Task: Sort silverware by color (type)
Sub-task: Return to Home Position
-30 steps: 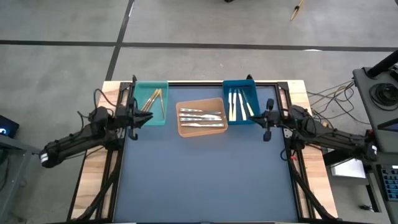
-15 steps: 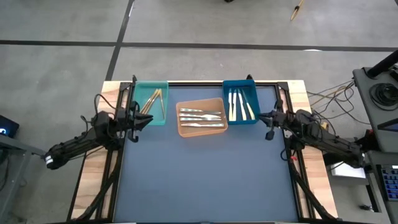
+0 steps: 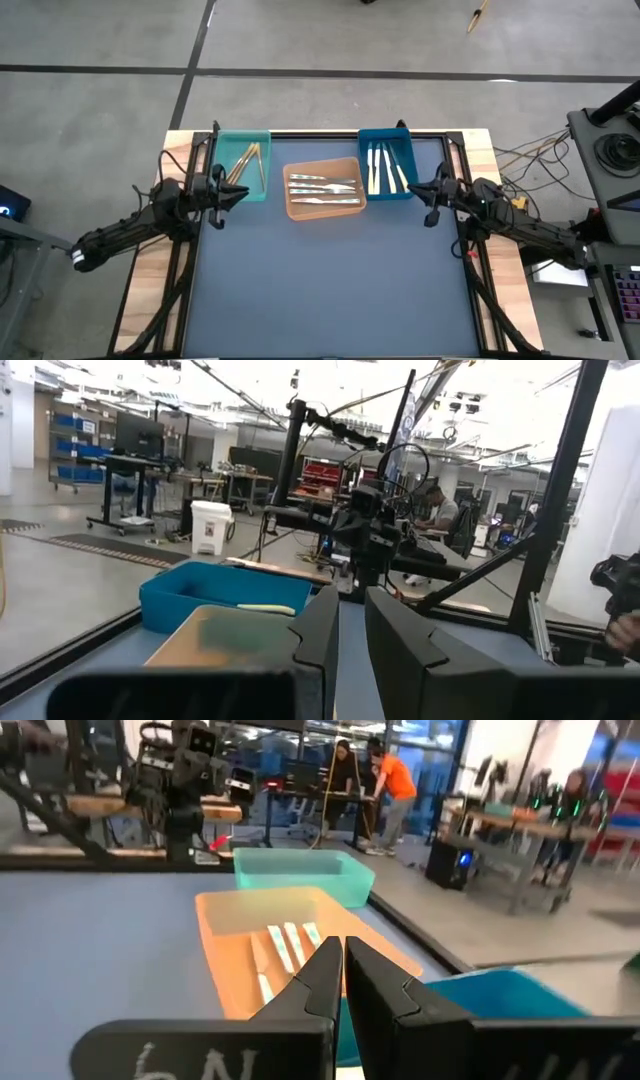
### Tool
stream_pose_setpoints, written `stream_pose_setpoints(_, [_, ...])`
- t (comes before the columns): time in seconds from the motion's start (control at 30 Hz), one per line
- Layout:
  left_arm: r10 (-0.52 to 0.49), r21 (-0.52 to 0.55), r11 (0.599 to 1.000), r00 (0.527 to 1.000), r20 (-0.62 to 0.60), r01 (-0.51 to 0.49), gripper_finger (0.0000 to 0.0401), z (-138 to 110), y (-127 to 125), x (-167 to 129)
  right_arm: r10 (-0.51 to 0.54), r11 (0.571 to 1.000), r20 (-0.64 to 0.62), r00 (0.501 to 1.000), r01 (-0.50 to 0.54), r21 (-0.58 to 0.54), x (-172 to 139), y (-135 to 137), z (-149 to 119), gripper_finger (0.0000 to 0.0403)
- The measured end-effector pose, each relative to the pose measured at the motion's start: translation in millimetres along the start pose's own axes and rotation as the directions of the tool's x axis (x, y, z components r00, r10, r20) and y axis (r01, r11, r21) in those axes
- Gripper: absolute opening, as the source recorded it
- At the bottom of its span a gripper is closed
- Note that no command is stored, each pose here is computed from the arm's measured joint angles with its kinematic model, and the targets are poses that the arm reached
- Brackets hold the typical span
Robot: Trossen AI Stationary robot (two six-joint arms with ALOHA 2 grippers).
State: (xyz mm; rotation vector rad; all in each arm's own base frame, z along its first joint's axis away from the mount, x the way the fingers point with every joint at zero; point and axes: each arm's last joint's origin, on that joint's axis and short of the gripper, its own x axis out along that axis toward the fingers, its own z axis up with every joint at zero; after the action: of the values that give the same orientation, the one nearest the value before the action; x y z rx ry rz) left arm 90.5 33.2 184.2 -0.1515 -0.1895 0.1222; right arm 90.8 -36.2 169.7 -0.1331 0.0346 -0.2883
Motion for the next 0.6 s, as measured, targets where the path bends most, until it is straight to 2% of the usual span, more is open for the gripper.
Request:
stream_pose_setpoints(0.2, [0.0, -0.001, 1.0, 1.0, -0.003, 0.0, 0.0036, 1.8, -0.2, 0.9, 0.002, 0.993, -0.01, 1.0, 0.0, 0.117, 0.6, 0.0, -0.8, 0.0009])
stream_pose_setpoints(0.6, [0.003, -0.005, 1.0, 1.0, -0.016, -0.003, 0.0037, 0.7, 0.3, 1.6, 0.005, 0.993, -0.01, 1.0, -0.004, 0.114, 0.5, 0.5, -0.8, 0.0009])
